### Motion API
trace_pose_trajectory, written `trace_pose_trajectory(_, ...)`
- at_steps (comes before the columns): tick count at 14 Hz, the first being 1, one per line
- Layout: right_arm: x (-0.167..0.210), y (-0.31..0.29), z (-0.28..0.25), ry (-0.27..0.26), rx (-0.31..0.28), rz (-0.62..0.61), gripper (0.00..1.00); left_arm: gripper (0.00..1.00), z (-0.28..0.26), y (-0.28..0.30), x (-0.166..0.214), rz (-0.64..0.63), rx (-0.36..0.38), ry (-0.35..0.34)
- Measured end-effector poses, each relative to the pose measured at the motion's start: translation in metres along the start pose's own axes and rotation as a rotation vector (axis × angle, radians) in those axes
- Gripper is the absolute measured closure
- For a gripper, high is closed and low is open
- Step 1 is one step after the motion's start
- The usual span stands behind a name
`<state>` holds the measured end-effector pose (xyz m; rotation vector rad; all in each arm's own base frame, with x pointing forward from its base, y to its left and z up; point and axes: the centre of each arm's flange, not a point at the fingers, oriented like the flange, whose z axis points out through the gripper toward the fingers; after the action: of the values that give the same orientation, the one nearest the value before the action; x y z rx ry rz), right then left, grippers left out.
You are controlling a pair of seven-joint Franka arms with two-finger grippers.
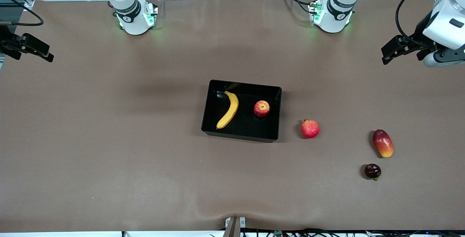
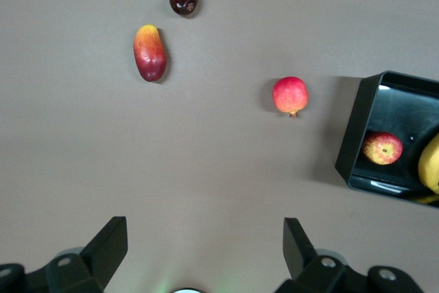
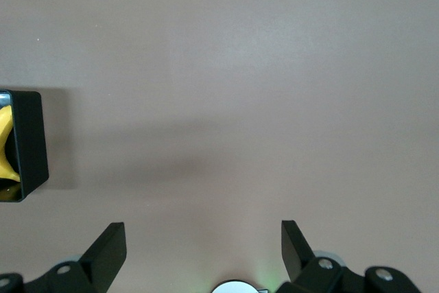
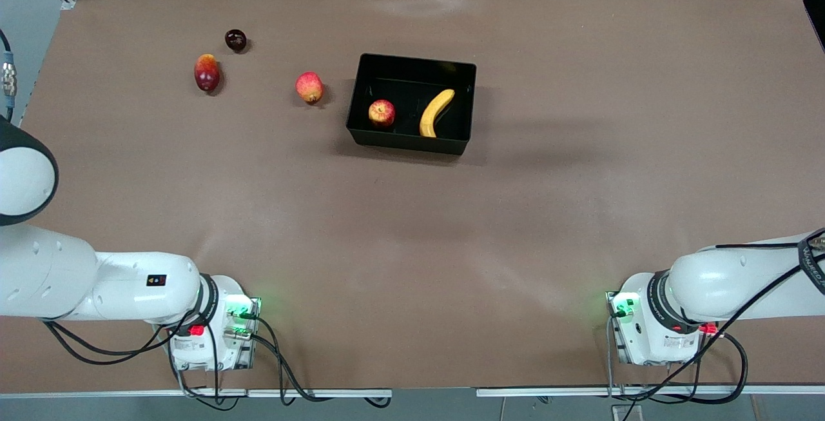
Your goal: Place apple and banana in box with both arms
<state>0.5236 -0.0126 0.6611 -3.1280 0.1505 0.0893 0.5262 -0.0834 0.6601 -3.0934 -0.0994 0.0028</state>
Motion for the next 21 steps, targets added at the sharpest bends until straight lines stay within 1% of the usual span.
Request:
trace_pose_trajectory(6,0.000,0.000,0.000,0.000,0.000,0.000,0.00,0.00,-0.004,-0.009,-0.003,0.053,0.000,0.006)
trace_pose_trajectory(15,0.000,0.000,0.000,0.000,0.000,0.000,0.00,0.00,-0.014,-0.022,-0.002,0.031,-0.005,0.028)
trace_pose_trajectory(21,0.000,0.000,0.000,0.000,0.000,0.000,0.00,0.00,-0.014,-0.038,-0.002,0.001,-0.002,0.010)
